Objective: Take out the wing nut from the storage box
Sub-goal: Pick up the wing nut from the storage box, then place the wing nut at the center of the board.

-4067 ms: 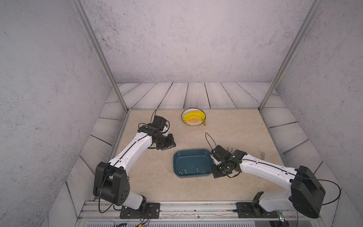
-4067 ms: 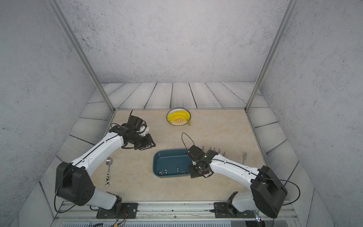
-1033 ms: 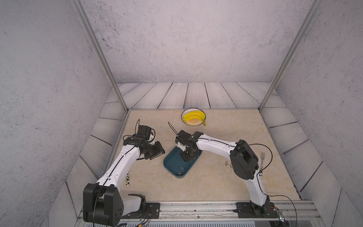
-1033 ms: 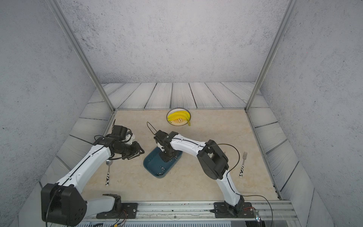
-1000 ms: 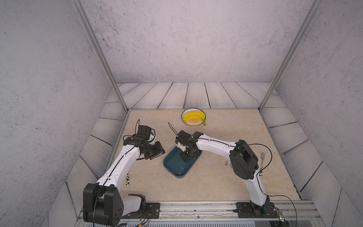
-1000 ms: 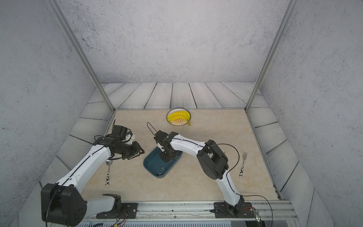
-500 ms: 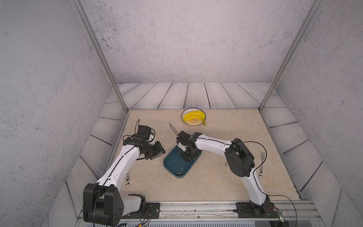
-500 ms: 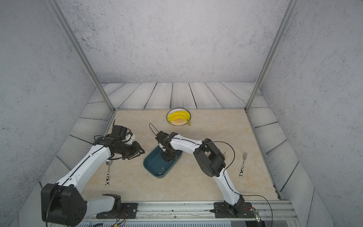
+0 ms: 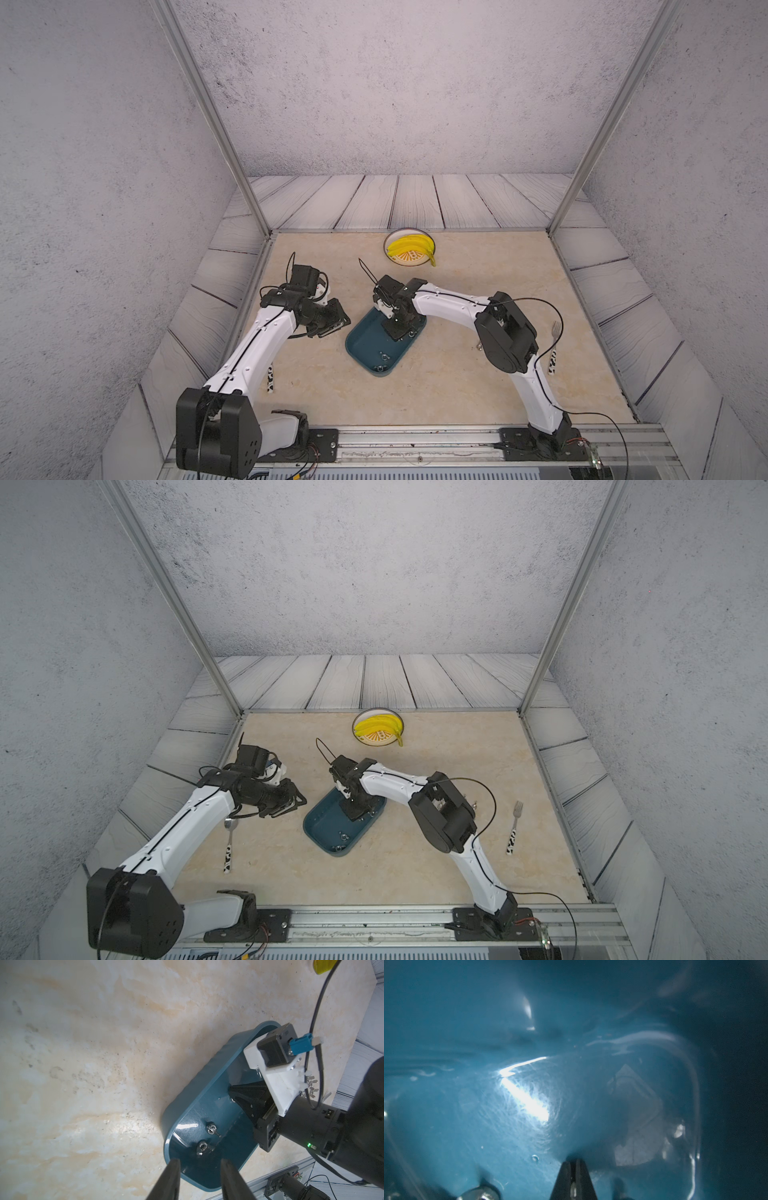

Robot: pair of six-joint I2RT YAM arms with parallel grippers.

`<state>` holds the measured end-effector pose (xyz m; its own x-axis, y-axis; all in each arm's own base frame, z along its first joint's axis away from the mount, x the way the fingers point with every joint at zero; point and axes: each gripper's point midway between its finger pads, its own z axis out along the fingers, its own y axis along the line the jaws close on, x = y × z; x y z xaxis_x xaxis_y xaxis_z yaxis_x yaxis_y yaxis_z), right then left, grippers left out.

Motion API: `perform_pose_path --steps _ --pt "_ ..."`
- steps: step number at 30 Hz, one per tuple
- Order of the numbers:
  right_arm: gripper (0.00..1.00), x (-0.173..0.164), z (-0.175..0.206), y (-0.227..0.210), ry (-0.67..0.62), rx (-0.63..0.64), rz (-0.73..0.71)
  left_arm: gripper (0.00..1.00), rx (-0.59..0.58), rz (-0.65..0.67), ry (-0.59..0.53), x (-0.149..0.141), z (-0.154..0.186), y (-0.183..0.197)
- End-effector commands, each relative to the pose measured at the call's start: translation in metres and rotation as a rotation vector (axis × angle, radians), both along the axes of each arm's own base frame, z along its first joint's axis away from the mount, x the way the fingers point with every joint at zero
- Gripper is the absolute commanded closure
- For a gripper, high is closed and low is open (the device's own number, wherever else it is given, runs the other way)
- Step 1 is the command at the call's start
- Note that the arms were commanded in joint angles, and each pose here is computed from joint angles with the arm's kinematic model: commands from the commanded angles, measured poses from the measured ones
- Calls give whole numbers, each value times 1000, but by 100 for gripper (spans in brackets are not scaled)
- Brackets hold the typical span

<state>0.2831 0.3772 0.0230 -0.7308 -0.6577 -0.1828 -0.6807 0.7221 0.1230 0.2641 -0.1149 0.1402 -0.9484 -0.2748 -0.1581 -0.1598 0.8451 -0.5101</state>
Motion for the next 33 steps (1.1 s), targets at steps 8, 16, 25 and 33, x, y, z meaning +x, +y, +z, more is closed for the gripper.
perform_pose_path --steps 8,16,25,33 --pt "100 18 68 -3 -128 94 -126 63 -70 -7 11 2 4 -12" --pt "100 45 105 -88 -284 34 -381 58 -97 -140 -48 10 24 -55" --pt "100 24 49 -190 -266 -94 -648 57 -68 -330 -37 -1 21 -110" --pt "100 17 16 -206 -232 -129 -735 57 -65 -345 -25 -1 18 -114"
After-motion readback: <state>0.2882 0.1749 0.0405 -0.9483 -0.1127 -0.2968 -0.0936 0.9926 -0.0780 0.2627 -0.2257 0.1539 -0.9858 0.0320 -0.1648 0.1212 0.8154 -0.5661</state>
